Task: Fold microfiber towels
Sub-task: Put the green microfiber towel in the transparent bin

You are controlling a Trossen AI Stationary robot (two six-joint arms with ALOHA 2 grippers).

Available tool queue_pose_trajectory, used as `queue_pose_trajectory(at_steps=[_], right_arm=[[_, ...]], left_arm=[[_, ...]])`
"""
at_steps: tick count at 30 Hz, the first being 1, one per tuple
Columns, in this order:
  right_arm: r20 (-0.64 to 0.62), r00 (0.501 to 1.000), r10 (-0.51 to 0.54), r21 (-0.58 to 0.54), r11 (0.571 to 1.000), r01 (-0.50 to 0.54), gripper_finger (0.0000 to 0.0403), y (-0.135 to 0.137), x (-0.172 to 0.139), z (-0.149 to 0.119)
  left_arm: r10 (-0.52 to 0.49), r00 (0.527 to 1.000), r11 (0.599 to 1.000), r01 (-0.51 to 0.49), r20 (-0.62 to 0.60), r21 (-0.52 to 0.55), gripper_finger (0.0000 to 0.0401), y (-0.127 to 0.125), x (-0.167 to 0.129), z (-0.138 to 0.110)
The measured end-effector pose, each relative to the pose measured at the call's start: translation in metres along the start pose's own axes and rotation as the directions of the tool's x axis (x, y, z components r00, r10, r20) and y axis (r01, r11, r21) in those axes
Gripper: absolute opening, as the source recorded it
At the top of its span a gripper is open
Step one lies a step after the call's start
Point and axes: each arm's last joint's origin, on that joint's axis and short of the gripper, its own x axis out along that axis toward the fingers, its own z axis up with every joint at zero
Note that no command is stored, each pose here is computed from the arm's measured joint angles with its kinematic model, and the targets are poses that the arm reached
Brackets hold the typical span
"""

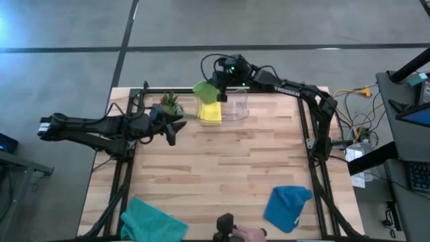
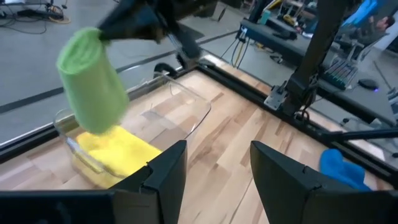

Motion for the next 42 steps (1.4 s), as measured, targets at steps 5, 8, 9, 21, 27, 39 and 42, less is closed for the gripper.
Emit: queue_pose_trajectory(at_steps=[5,8,9,21,27,39,42], right_arm=[[0.008,0.998,-0.063,0.013,0.998,0.063,0.0008,-0.018,-0.004,-0.007],[0.0,0.997,-0.08,0.023,0.997,0.08,0.0008,-0.025,-0.005,-0.011],[-0.005,0.997,-0.079,0.025,0.997,0.079,0.0008,-0.025,-0.004,-0.013],[-0.021,0.995,-0.101,0.107,0.989,0.103,0.0008,-0.034,0.003,-0.026],[-0.077,0.997,-0.019,0.121,0.992,0.028,0.0008,-0.02,0.011,-0.032],[-0.105,0.981,0.161,0.148,0.978,-0.145,0.0008,0.017,0.022,-0.029],[-0.117,0.973,0.2,0.145,0.973,-0.182,0.0008,0.029,0.025,-0.031]], left_arm=[[-0.011,1.0,1.0,0.011,0.008,-0.007,0.0161,-0.004,0.008,-0.001],[-0.017,1.0,1.0,0.017,0.017,-0.013,0.0161,-0.007,0.013,-0.001],[-0.016,1.0,1.0,0.016,0.014,-0.011,0.0161,-0.008,0.014,-0.001],[-0.052,0.999,0.999,0.052,0.009,-0.017,0.0161,-0.014,0.026,-0.005],[-0.053,0.999,0.998,0.053,0.012,-0.016,0.0161,-0.015,0.027,-0.005],[-0.053,0.999,0.998,0.053,0.013,-0.018,0.0161,-0.015,0.027,-0.005],[-0.053,0.999,0.998,0.053,0.013,-0.018,0.0161,-0.015,0.027,-0.005]])
